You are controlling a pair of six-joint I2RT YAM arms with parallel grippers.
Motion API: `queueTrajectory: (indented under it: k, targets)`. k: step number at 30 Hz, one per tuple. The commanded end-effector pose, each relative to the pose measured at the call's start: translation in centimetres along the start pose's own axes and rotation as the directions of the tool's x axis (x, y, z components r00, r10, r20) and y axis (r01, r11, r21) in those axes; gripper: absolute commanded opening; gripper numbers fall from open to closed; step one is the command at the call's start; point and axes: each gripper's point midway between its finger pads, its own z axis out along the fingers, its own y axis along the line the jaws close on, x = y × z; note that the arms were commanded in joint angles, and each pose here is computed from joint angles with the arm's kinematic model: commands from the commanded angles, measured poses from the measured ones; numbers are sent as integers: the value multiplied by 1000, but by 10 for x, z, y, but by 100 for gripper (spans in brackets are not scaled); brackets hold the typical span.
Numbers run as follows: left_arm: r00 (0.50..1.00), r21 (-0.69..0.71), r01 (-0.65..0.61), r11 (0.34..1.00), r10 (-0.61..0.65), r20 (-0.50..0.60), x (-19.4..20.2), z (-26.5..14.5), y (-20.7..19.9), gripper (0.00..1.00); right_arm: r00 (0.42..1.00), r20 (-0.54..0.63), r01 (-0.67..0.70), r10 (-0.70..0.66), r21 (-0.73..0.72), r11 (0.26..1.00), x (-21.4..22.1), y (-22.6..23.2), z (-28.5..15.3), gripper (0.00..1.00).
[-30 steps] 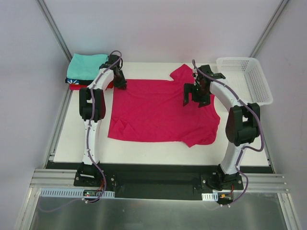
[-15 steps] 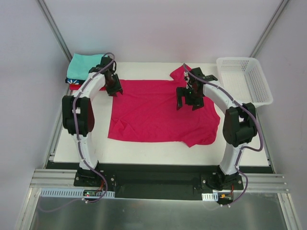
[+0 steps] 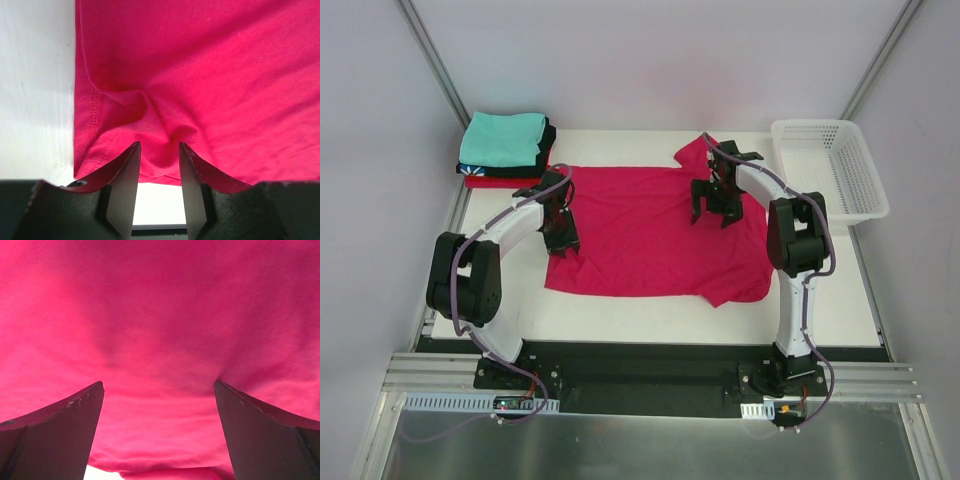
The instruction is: Fold and stack the t-shirts
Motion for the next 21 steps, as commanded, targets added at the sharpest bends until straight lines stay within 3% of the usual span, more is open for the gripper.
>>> queueTrajectory:
  k: [1,12,16,21]
  targets:
    - [998,42,33,999,-35,48,-6,-7,-4,36,999,0,-40,40,7,999,-10,-17,1,96]
    - [999,37,10,999,-11,44,8,-10,-2,36,999,-15,-48,48,7,999,-7,-25,4,96]
    - [998,-58,-3,998,7,56,11,-7,20,37,999,-16,-48,48,3,999,-6,-24,3,96]
    - [999,-82,44,996,-42,29,20,0,36,37,999,-13,-46,46,5,999,-6,-24,1,96]
